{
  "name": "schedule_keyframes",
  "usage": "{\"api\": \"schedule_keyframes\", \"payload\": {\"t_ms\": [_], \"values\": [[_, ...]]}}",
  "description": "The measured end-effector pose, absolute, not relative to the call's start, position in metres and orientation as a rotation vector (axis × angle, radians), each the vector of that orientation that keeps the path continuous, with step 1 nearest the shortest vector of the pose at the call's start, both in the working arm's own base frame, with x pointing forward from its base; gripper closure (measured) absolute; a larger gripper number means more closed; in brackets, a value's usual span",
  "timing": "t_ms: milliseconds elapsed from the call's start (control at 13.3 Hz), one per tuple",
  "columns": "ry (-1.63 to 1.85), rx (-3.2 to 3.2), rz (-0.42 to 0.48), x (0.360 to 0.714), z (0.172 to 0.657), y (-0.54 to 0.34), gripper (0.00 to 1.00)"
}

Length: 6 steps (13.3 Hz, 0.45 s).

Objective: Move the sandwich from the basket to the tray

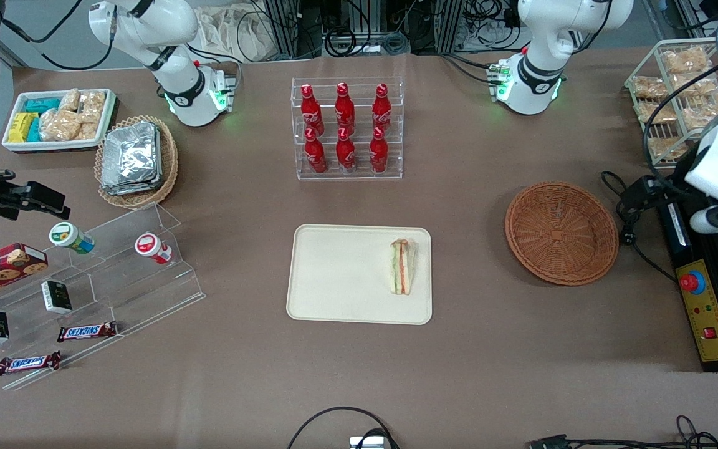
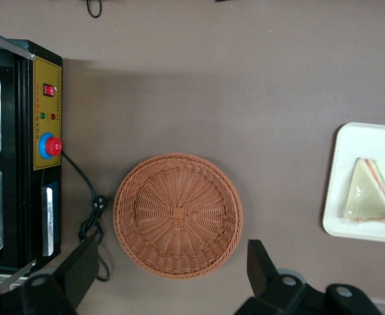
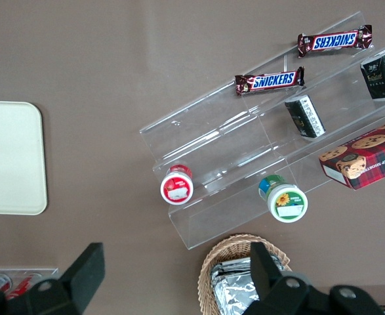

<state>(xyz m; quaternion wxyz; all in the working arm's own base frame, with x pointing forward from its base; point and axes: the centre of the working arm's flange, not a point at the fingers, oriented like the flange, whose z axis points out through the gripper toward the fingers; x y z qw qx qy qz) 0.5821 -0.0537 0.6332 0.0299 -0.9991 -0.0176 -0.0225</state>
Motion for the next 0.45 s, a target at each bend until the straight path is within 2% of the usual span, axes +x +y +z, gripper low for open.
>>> {"api": "schedule_keyframes", "payload": {"t_ms": [450], "values": [[0.015,-3.092,-0.068,0.56,0.655,-0.055,0.0]]}}
